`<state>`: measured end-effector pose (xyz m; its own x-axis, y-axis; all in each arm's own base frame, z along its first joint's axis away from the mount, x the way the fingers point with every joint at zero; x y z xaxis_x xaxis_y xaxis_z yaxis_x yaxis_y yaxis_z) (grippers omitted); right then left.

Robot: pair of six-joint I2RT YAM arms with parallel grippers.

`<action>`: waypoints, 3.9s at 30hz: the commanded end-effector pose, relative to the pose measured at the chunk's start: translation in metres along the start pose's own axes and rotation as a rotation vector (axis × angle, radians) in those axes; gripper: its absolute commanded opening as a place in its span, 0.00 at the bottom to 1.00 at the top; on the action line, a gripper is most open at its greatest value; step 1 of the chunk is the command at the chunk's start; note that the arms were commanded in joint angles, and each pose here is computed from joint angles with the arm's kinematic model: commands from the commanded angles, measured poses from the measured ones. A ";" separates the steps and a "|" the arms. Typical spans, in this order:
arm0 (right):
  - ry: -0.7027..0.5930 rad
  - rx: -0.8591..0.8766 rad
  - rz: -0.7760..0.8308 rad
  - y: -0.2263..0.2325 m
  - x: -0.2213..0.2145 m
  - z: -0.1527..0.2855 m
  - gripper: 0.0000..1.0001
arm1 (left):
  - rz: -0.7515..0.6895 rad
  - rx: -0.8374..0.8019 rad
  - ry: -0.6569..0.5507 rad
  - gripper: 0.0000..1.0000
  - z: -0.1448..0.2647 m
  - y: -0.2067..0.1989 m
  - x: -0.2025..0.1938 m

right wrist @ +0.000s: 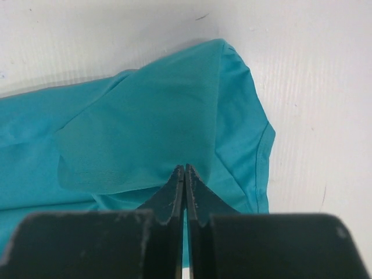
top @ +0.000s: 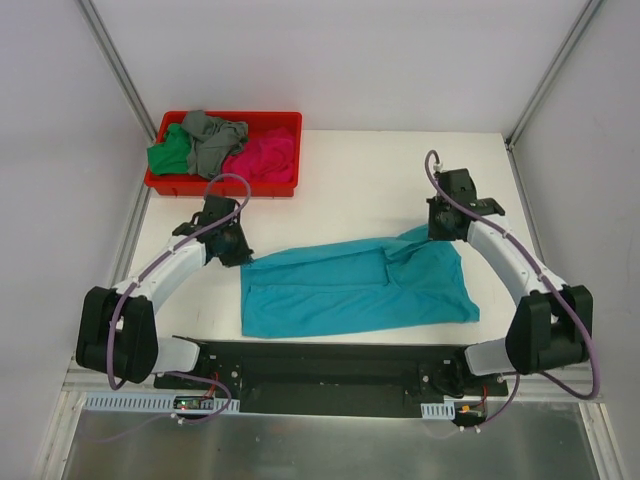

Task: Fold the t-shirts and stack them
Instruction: Fold the other side of the tshirt into a rectangle, then rotate the tshirt 90 degrees, then grab the bottom of the folded rectangular tshirt with both arms

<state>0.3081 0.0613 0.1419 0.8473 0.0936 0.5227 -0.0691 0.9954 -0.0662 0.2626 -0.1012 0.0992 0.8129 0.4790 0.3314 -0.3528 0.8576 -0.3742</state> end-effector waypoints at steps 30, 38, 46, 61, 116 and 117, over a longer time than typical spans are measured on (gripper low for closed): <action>0.103 0.093 -0.151 0.004 -0.110 0.057 0.89 | 0.053 -0.072 -0.056 0.99 0.037 0.007 -0.020; 0.032 0.447 -0.412 0.065 -0.084 0.040 0.96 | -0.086 -0.195 0.045 0.99 0.034 -0.057 -0.022; 0.195 0.264 -0.478 0.058 -0.099 -0.017 0.96 | -0.092 -0.167 0.250 0.99 -0.019 -0.050 -0.052; 0.255 0.342 -0.329 0.089 0.085 -0.150 0.96 | 0.068 -0.123 0.388 0.99 -0.034 -0.050 -0.133; 0.093 0.420 0.111 0.163 -0.180 0.031 0.77 | -0.138 -0.128 0.299 0.40 -0.017 -0.016 -0.173; 0.102 0.408 0.108 0.163 -0.182 0.028 0.73 | -0.136 -0.123 0.302 0.33 -0.019 -0.016 -0.173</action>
<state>0.1167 0.1955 0.0548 0.8747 0.2603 0.4089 -0.3788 0.8935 0.2414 0.1365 -0.2075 0.0470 0.9553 0.2672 0.1265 -0.1692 0.8451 -0.5071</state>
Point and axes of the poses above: each gripper's point midway between its finger pads, its own z axis back along the fingers, its own y axis along the line the jaws close on, x = y × z, the point moved 3 cm from there along z, back along the fingers, and after that the axes turned 5 degrees about z, right-handed, at the moved point
